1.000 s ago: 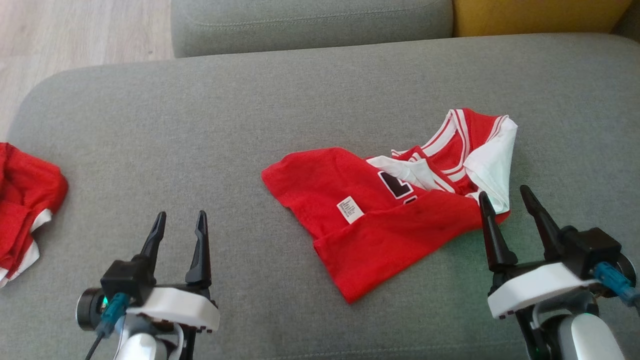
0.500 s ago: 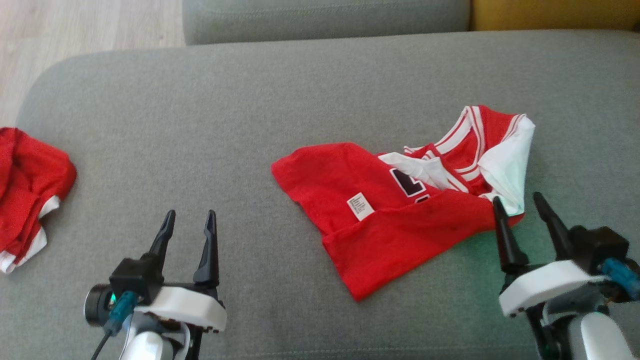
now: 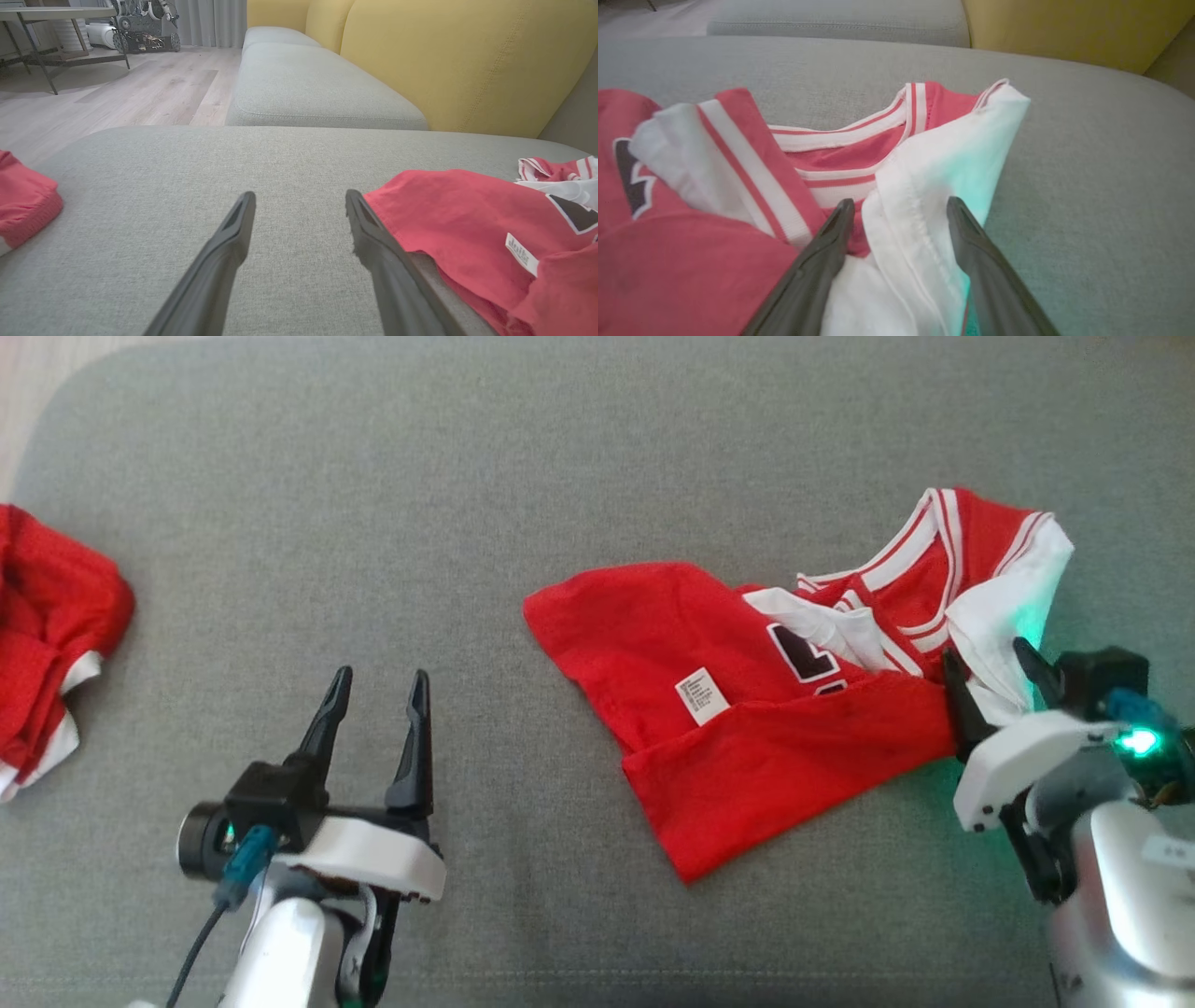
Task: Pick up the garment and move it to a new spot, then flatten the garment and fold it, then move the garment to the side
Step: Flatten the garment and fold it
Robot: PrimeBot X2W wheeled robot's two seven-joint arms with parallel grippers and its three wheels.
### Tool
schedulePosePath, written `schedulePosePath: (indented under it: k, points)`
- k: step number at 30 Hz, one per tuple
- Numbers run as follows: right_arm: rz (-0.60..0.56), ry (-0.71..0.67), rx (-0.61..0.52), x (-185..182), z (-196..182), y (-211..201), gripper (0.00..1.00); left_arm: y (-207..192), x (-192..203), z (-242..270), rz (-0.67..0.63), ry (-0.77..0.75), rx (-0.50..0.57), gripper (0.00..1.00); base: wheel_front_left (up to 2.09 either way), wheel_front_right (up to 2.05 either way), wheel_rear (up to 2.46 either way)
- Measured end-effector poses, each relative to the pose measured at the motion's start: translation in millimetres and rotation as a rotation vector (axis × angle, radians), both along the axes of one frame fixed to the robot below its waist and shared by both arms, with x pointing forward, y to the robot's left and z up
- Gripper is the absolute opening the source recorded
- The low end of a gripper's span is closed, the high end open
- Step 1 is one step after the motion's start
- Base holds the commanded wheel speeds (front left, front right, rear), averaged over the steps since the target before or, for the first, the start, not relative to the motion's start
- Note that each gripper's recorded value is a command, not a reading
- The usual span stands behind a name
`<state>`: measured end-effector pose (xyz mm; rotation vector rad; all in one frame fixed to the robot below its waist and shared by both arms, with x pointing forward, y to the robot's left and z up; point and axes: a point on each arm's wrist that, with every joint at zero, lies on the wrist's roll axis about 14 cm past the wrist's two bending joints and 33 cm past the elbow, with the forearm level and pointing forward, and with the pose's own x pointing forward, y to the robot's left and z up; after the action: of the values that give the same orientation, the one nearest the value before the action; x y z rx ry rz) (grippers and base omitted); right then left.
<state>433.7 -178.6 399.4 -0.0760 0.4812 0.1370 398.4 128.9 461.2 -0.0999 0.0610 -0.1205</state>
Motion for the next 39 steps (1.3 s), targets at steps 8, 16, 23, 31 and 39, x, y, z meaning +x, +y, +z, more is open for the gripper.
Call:
schedulePosePath:
  k: [8,16,23,31,39]
  points:
    - [-0.137,0.023,0.07,4,-9,-27,0.0,-10,6,-5,-0.025,0.014,-0.013,1.0,0.0,0.0,0.0]
    - [-0.34,-0.012,0.238,-5,-9,-58,0.48,-15,9,-4,-0.039,0.01,-0.018,1.0,0.0,0.0,0.0]
    - [-0.439,-0.055,0.258,-16,-8,-83,1.0,-20,11,-4,-0.051,0.007,-0.022,1.0,0.0,0.0,0.0]
    - [-0.321,-0.285,0.167,-12,46,-67,1.0,-24,11,4,-0.062,-0.015,-0.025,1.0,0.0,0.0,0.0]
    - [-0.166,-0.374,0.127,-30,81,-28,1.0,-19,1,15,-0.05,-0.041,-0.022,1.0,0.0,0.0,0.0]
